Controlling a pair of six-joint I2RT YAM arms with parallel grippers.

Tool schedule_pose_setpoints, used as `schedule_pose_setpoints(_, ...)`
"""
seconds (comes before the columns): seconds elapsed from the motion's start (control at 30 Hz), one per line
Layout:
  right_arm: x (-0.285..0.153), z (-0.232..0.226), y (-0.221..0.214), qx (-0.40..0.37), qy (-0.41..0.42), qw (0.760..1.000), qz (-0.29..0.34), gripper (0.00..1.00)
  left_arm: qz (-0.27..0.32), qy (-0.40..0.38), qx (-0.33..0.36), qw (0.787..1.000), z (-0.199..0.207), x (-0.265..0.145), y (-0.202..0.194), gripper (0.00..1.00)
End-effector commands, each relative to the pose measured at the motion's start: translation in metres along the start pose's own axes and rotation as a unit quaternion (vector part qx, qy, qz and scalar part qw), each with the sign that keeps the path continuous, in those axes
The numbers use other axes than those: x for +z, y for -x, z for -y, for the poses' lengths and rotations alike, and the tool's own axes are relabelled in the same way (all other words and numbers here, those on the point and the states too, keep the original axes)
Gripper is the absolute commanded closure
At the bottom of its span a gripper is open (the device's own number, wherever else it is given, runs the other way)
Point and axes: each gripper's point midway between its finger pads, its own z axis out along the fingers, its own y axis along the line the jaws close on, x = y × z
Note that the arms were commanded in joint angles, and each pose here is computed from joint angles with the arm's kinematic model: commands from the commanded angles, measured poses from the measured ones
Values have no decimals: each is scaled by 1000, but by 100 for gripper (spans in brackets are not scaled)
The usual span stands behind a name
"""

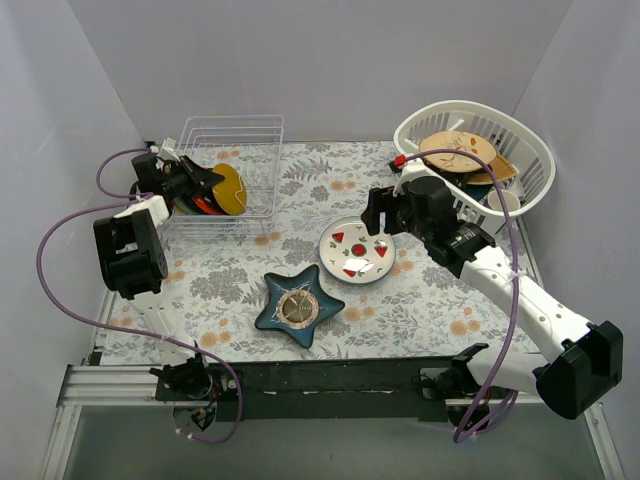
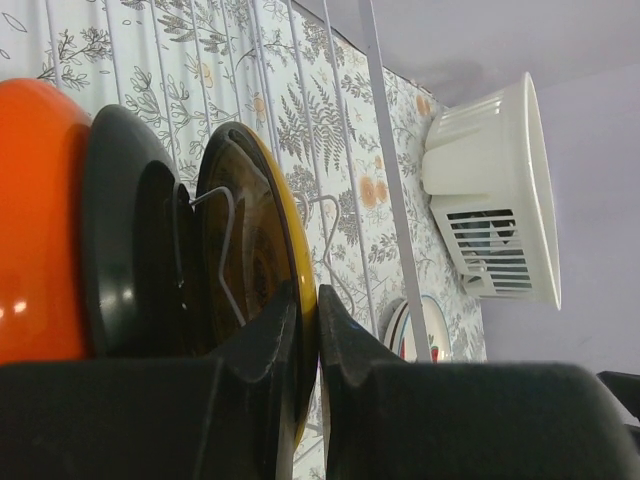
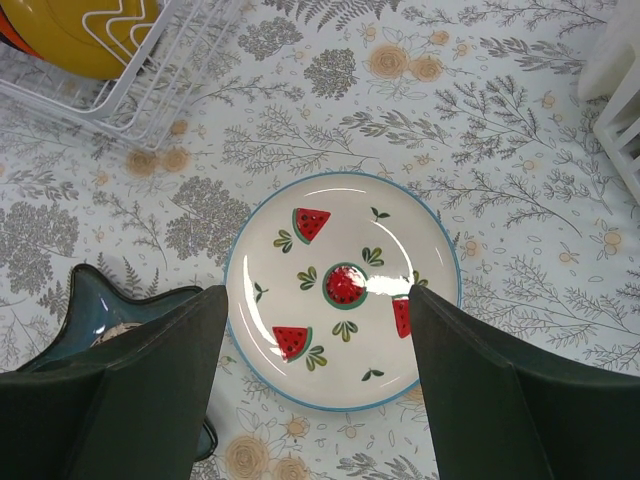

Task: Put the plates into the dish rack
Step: Insert the plate into the dish rack.

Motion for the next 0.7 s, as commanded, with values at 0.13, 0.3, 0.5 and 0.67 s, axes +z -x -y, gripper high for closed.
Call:
schedule_pose_setpoints(0.13,-10,1,14,9,-2,1000,30,19,6,-3,17,1000,8,9,-1,100)
schedule_pose_setpoints(0.3,-10,1,15,9,1,1000,30,19,7,2,22,1000,11,8,2,97)
schedule_pose_setpoints(0.5,-9,-1,12,10,5,1000,27,19,31,14,49,998,27,0,18,74)
schedule_pose_setpoints(0.67,-11,-2,10,13,10,999,28,19,50,19,74,996,48,-10,38,61)
